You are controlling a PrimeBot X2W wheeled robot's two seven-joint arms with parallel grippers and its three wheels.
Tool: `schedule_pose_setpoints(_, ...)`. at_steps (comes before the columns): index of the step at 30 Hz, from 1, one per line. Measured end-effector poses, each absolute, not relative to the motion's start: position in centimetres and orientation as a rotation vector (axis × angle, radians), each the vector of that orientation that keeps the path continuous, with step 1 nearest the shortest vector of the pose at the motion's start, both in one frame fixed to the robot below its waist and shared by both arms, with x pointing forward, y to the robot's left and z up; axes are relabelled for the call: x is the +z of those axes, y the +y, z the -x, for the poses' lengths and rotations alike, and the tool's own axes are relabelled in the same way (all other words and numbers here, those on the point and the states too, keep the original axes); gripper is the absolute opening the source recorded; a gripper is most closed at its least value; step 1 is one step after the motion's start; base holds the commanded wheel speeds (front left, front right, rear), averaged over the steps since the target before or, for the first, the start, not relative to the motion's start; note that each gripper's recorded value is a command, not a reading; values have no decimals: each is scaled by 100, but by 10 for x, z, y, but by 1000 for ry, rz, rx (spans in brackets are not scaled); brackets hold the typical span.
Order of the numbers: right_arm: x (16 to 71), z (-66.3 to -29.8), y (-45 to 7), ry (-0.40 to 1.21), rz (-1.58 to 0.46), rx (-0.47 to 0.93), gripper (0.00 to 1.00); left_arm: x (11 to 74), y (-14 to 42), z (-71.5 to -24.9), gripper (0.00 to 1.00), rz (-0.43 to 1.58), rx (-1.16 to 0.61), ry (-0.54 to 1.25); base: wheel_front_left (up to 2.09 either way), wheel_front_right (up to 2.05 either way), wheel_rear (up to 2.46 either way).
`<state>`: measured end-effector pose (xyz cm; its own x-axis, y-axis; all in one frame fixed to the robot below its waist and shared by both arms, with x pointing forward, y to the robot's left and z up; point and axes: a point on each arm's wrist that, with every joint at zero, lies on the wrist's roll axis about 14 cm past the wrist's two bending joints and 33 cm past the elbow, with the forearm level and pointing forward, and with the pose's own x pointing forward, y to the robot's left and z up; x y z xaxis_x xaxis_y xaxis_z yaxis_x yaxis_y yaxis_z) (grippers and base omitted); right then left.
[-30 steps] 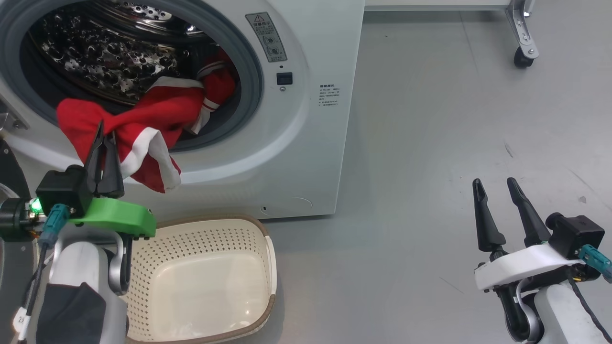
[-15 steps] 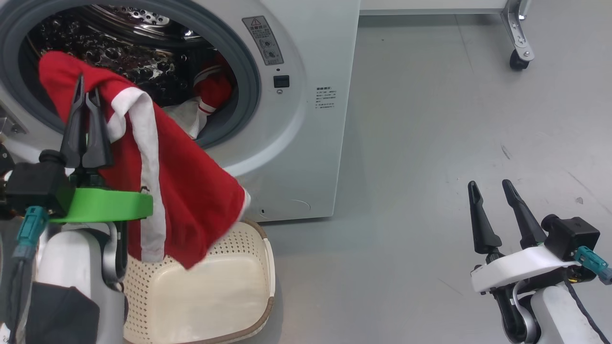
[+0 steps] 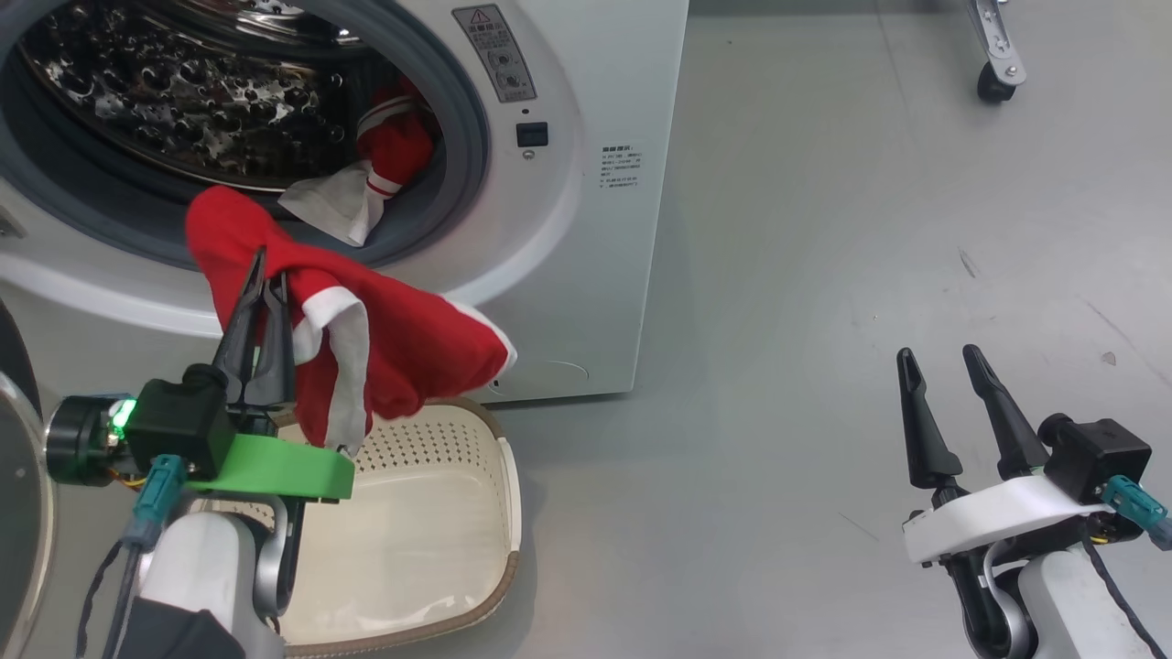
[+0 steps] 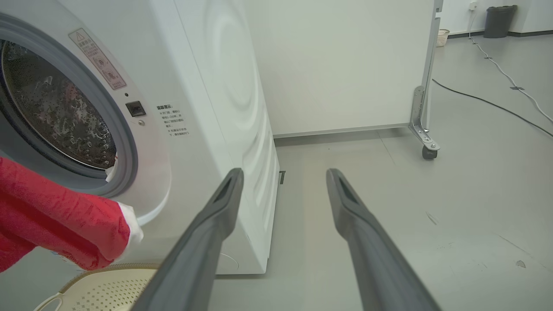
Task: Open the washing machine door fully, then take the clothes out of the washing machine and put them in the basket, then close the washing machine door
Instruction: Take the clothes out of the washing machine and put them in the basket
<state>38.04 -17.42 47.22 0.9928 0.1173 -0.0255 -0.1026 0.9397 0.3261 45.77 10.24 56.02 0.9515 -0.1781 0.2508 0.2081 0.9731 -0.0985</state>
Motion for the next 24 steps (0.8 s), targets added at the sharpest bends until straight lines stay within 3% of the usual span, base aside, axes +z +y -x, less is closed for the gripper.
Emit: schedule_pose_setpoints(24,433,-401,-185,149,-304,96,100,391,83,-452,0,60,-212,295,0,0,0)
